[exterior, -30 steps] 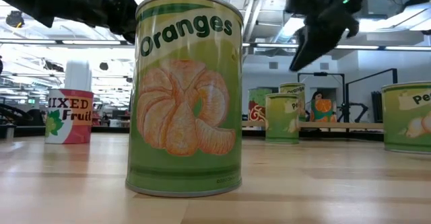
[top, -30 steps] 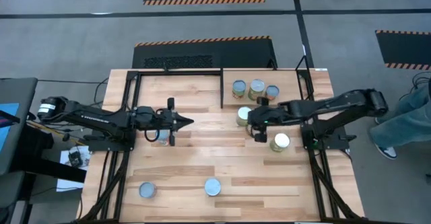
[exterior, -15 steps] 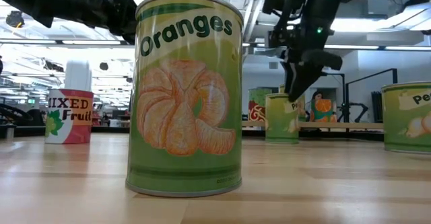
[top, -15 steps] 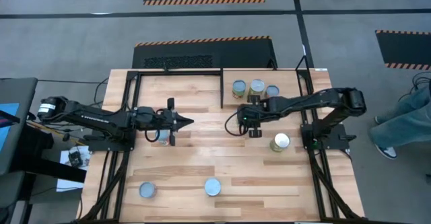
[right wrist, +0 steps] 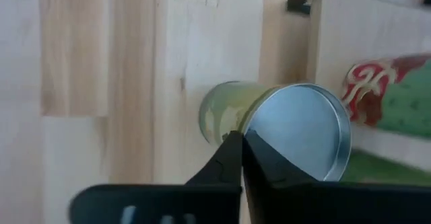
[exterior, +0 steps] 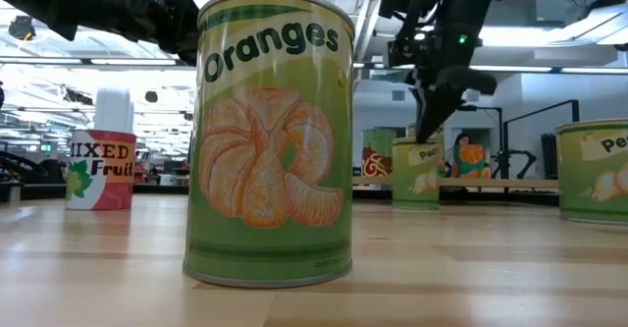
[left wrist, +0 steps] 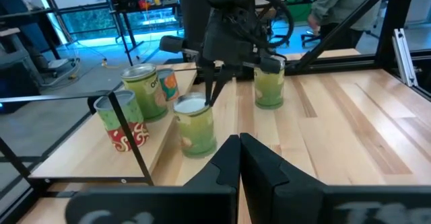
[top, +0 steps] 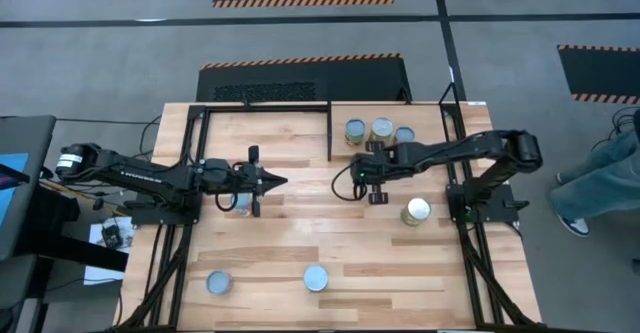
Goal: Pick and place cans onto a shelf
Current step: Put the left canned pears on the shelf
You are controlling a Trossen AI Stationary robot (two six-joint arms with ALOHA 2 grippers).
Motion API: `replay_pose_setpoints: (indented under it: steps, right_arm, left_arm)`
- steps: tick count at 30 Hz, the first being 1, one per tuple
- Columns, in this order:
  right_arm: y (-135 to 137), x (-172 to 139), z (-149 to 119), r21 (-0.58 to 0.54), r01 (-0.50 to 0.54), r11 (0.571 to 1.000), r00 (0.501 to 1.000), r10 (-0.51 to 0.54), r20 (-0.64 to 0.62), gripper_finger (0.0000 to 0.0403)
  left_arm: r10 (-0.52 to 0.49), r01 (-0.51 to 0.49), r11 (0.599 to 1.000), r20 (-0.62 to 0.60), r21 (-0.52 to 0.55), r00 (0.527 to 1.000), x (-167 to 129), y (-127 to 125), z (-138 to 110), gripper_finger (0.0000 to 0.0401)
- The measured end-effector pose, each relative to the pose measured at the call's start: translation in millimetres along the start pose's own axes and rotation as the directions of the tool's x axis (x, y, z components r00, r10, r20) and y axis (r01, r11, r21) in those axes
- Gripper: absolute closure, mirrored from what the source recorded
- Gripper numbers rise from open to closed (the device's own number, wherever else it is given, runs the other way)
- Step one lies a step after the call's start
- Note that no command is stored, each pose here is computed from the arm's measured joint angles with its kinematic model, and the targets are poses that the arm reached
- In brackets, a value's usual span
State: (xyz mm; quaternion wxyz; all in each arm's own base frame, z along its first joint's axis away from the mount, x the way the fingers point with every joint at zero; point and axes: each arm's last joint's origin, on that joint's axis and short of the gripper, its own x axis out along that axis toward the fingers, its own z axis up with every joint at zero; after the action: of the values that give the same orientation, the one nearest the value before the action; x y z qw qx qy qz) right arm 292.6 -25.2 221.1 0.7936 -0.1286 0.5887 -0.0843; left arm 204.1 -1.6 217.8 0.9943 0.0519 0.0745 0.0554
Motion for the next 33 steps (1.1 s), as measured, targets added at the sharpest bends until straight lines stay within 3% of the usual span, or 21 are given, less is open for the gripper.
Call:
replay_pose_setpoints:
  steps: [5,15,21,33]
  right_arm:
    - [-6.3,-25.4,3.8,0.054,-0.043,0.998,0.998,0.041,0.051,0.0396]
    - [-1.1,-88.7,-22.4,0.252,-0.050,0.966,0.994,0.074,-0.085,0.0399]
    - [-6.8,-110.5,-60.9,0.406,0.063,0.912,0.990,-0.005,-0.143,0.0398]
    - [-47.8,-97.6,-124.5,0.591,0.250,0.767,0.960,-0.117,-0.254,0.0399]
  left_arm:
    - [0.000,0.000,1.000,-0.005,0.001,1.000,0.0,0.0,-0.5,0.0401]
    - [-0.001,0.001,1.000,-0.008,0.001,1.000,0.0,-0.1,-0.7,0.0401]
    - [-0.001,0.001,1.000,-0.007,0.001,1.000,0.0,-0.1,-0.6,0.0401]
    - [0.000,0.000,1.000,-0.005,-0.007,1.000,0.0,0.0,-0.4,0.0401]
